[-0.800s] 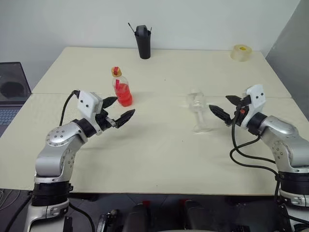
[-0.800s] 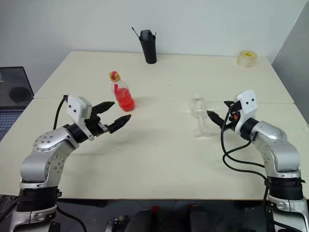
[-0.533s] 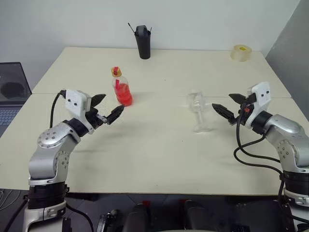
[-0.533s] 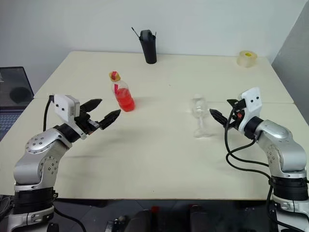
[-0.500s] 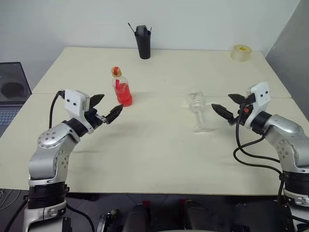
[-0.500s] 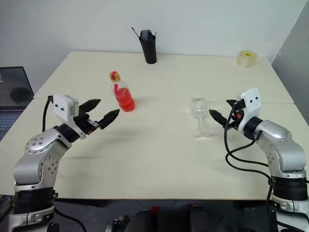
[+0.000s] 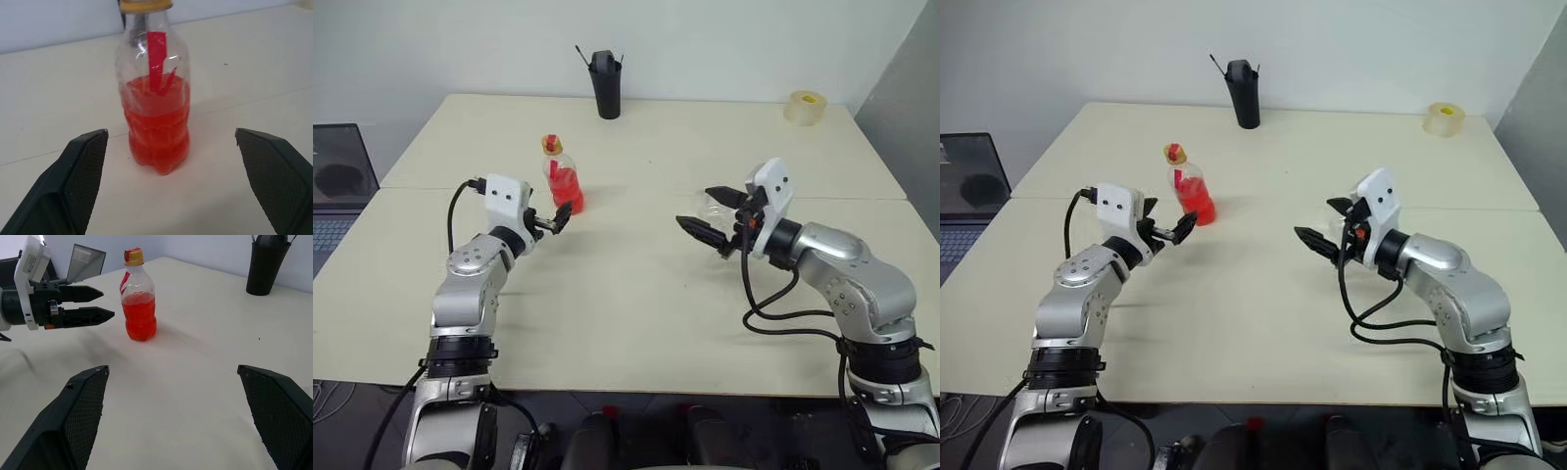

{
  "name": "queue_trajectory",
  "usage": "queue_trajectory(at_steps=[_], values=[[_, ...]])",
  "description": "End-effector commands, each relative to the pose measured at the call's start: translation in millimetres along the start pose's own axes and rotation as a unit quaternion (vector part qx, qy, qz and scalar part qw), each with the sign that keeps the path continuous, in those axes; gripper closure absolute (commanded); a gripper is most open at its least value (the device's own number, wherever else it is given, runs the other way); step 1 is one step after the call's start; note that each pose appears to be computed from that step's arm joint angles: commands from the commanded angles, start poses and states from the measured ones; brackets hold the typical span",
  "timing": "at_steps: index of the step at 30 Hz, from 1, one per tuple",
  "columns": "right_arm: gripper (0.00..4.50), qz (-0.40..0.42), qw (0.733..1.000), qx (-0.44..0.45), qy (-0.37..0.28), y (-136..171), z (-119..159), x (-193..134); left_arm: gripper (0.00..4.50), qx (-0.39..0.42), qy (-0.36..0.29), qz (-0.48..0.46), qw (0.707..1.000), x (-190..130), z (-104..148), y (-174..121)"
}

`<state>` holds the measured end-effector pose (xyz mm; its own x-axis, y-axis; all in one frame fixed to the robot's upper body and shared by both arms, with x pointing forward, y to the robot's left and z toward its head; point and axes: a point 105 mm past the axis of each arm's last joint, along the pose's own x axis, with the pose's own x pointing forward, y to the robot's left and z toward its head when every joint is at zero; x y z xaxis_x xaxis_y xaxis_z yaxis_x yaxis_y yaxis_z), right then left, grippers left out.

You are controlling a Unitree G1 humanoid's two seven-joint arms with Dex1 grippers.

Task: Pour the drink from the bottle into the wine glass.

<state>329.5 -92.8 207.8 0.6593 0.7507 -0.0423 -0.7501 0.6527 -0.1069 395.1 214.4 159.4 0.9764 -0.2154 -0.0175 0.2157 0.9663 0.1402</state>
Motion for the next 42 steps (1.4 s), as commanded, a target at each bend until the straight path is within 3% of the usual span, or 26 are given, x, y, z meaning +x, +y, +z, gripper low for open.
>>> queue_trajectory(at_steps=[1,22,30,39,42], values=[[0.0,0.005,1.0,-0.022,-0.019,5,13,-1,0.04,0.006,-0.025,0.041,0.999,4,15,10],[0.0,0.007,0.999,-0.027,-0.016,14,13,2,0.04,-0.018,-0.04,0.067,0.997,73,17,-4],[0.0,0.0,1.0,-0.028,-0.009,15,11,0,0.04,-0.005,-0.059,0.106,0.993,79,20,1],[0.0,0.007,0.999,-0.034,-0.008,20,18,-1,0.04,-0.051,-0.059,0.095,0.992,81,13,-4],[0.0,0.005,0.999,-0.035,-0.005,19,17,-3,0.66,-0.049,-0.053,0.102,0.992,80,11,-1]])
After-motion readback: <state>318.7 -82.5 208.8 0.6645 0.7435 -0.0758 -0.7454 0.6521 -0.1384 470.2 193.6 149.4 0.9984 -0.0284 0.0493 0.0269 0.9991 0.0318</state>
